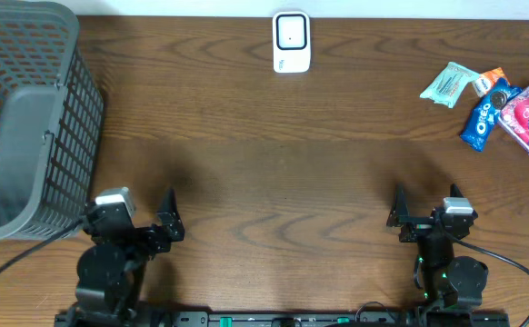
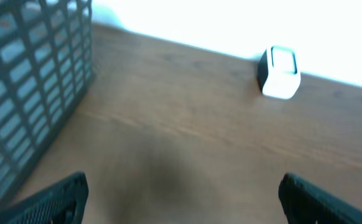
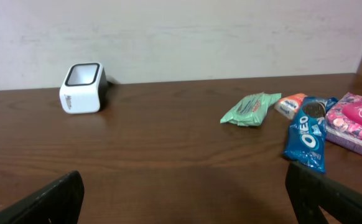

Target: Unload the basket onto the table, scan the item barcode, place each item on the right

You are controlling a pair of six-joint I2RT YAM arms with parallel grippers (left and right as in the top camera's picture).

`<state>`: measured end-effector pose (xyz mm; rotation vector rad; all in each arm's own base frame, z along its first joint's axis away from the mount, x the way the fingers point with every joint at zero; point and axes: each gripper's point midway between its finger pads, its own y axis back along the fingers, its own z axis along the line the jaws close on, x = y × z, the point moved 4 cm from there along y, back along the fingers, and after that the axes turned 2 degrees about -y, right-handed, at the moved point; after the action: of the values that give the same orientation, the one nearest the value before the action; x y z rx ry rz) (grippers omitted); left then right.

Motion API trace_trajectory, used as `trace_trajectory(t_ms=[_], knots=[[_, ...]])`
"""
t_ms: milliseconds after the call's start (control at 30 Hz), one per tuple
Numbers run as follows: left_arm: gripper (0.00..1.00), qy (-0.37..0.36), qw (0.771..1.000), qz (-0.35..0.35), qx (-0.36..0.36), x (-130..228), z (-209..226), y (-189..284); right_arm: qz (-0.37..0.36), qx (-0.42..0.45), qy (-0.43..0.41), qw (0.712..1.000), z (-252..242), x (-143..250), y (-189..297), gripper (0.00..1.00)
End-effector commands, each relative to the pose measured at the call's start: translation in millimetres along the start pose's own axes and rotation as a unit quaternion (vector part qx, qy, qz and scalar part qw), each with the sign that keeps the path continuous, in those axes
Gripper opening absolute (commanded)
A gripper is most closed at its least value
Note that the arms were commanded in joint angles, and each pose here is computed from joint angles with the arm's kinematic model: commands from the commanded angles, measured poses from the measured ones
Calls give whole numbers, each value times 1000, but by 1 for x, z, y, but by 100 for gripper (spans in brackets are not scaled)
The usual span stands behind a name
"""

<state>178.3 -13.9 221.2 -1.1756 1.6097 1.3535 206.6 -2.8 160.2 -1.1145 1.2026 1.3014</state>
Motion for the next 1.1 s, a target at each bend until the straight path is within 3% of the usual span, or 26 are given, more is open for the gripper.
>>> trace_trajectory(t_ms=[0,167,567,967,1067], knots=[[98,-16,999,-31,13,5,0,-3,-1,-4,-6,1000,2,0,0,99],[98,-58,993,-93,49,2,-4,-8,-1,-4,-6,1000,2,0,0,99],[98,-57,981,-176,52,-1,2,-17,-1,-4,-6,1000,2,0,0,99],[98,-72,974,-204,65,7,1,-27,-1,-4,-6,1000,2,0,0,99],[98,-111,966,-217,91,8,-7,-27,-1,-4,-6,1000,2,0,0,99]])
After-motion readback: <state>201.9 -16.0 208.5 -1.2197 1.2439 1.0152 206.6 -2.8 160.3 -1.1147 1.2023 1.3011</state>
